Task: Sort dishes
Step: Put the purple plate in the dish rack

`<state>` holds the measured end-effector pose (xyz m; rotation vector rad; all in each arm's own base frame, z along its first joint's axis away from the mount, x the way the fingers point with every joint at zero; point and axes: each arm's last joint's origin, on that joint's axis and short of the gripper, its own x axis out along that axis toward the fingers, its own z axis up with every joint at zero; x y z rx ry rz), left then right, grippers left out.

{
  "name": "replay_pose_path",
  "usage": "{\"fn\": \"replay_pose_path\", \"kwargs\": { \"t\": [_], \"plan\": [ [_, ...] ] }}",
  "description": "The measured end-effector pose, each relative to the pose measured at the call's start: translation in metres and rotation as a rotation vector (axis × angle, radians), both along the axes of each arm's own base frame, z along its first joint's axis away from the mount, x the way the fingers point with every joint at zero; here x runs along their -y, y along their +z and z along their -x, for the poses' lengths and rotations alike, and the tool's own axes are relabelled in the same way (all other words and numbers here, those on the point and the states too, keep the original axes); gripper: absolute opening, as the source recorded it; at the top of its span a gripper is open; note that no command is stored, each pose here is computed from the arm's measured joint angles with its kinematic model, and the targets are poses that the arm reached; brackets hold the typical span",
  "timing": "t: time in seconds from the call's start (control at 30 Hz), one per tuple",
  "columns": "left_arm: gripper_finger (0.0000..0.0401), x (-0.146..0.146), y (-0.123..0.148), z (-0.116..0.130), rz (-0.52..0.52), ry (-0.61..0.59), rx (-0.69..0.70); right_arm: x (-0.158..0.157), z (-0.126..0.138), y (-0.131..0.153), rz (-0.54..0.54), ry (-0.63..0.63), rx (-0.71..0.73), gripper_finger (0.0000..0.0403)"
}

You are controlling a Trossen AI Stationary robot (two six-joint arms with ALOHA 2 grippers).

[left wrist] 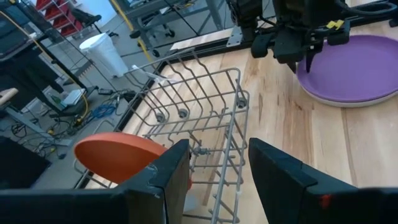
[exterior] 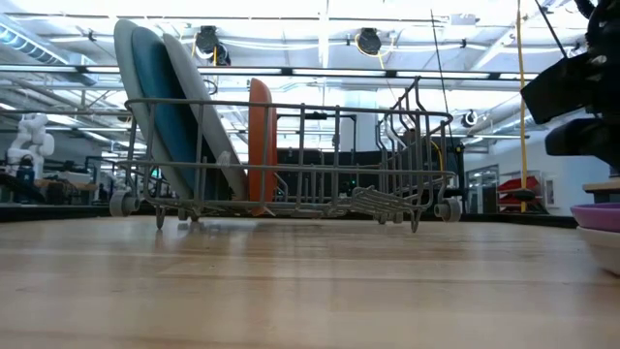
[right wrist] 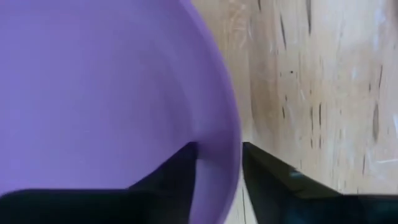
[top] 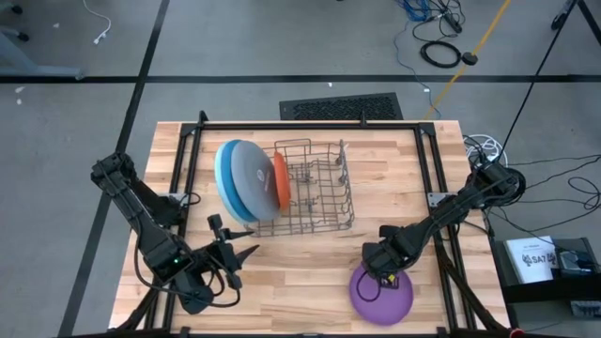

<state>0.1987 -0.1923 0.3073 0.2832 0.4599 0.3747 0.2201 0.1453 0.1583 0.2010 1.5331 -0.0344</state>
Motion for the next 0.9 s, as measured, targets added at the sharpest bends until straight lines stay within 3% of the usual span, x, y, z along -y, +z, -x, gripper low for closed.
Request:
{"fn": "replay_pose_path", "kwargs": {
  "t": [0.27,0.73,0.9],
  "plan": [
    [0.0166,-0.001,-0.001,0.001,-0.010,0.000,-0.008,0.001,-0.001,0.002,-0.008,0.005,0.001,0.0012],
    [0.0166,-0.001,-0.001,0.001,-0.008,0.000,-0.009,-0.001,-0.013,0.042,0.086,0.060,-0.002,0.0007],
    [0.0167,-0.001,-0.001,0.001,-0.007,-0.001,-0.009,-0.003,-0.019,0.069,0.155,0.073,0.038,0.0006]
  ]
}}
